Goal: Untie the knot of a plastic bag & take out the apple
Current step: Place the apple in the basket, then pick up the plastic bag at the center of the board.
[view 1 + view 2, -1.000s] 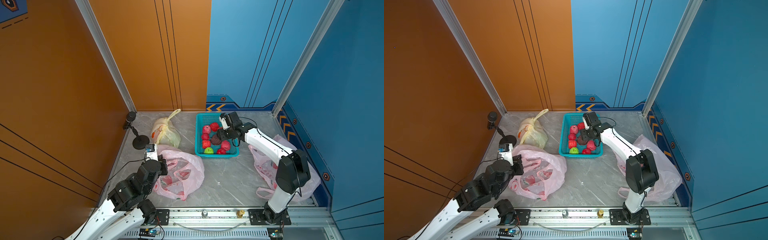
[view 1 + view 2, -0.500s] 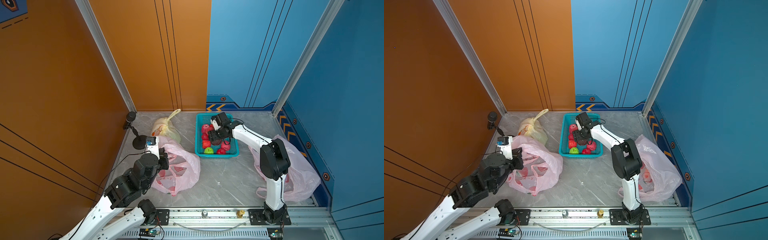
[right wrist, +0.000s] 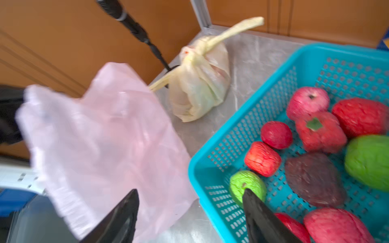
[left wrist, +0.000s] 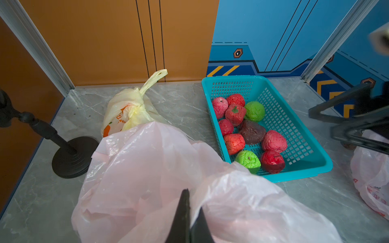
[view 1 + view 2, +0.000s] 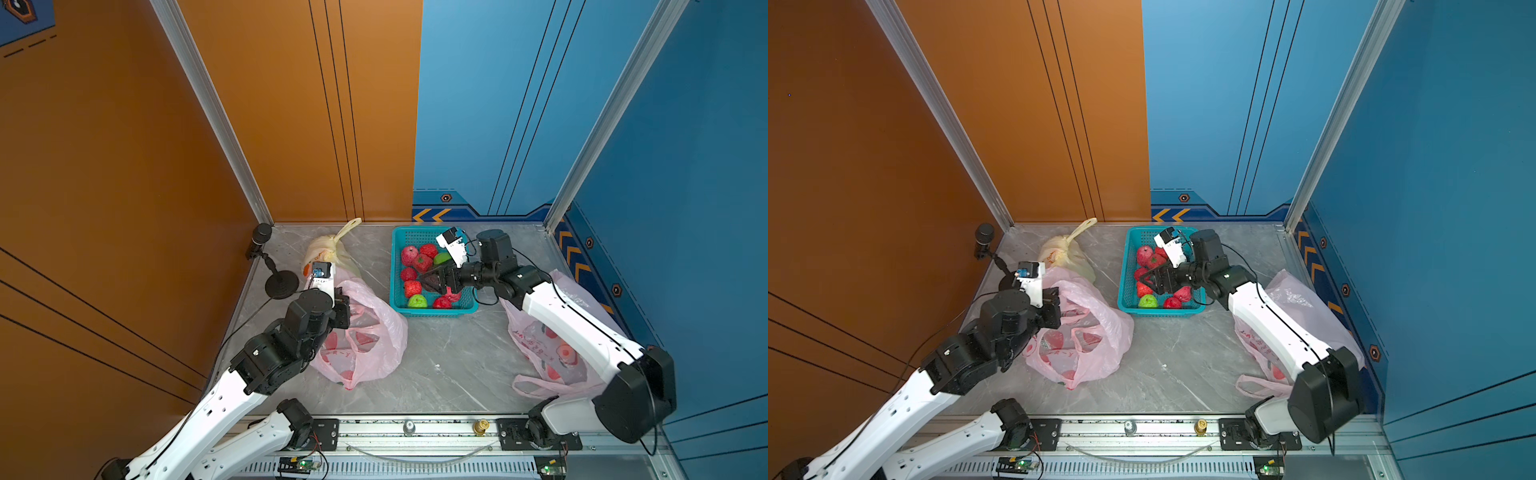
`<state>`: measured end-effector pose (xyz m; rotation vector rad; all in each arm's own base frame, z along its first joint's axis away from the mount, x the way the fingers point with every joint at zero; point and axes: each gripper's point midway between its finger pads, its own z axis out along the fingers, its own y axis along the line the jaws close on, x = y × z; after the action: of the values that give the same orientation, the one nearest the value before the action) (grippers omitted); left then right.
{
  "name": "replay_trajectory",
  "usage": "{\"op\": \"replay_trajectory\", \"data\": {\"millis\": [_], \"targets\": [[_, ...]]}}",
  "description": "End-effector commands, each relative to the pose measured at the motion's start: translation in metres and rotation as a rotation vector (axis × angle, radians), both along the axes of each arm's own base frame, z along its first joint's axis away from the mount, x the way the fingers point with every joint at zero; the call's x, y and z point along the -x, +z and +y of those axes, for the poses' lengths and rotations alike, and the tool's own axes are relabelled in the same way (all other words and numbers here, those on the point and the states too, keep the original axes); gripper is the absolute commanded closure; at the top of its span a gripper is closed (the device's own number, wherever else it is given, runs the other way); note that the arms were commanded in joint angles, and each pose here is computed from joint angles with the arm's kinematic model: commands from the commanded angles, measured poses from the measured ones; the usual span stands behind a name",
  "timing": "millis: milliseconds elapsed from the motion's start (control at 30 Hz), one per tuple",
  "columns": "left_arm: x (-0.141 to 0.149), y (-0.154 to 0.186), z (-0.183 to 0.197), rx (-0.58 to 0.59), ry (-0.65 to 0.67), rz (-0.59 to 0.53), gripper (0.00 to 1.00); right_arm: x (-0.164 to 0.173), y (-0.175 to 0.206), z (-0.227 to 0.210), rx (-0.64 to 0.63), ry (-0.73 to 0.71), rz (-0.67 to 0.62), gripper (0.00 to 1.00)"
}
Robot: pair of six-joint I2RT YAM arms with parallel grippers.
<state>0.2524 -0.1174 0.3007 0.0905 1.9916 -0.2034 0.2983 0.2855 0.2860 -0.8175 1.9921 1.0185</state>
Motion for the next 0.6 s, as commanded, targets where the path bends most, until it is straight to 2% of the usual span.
{"op": "replay_trajectory", "data": {"millis": [0,133,200,400,467,533,567], "targets": [[-0.004,0.02,-0.013,0.053,-0.055,-0.033,1.0,0.038,0.002,0.02,0.068,0.132,-0.098,0.17],[-0.009,0.016,-0.026,0.06,-0.097,-0.009,1.0,0.057,0.002,0.038,0.169,0.167,-0.167,0.15],[-0.01,0.028,-0.034,0.082,-0.122,-0.017,1.0,0.056,-0.001,0.044,0.21,0.161,-0.185,0.14],[-0.012,0.028,-0.043,0.091,-0.151,-0.003,1.0,0.056,-0.013,0.062,0.256,0.191,-0.183,0.15],[-0.012,0.027,-0.047,0.096,-0.167,0.006,1.0,0.053,-0.018,0.064,0.278,0.18,-0.176,0.23],[-0.012,0.027,-0.051,0.103,-0.185,0.014,0.96,0.051,-0.018,0.068,0.279,0.176,-0.168,0.41],[-0.012,0.027,-0.053,0.106,-0.192,0.015,0.9,0.051,-0.016,0.07,0.274,0.178,-0.167,0.51]]}}
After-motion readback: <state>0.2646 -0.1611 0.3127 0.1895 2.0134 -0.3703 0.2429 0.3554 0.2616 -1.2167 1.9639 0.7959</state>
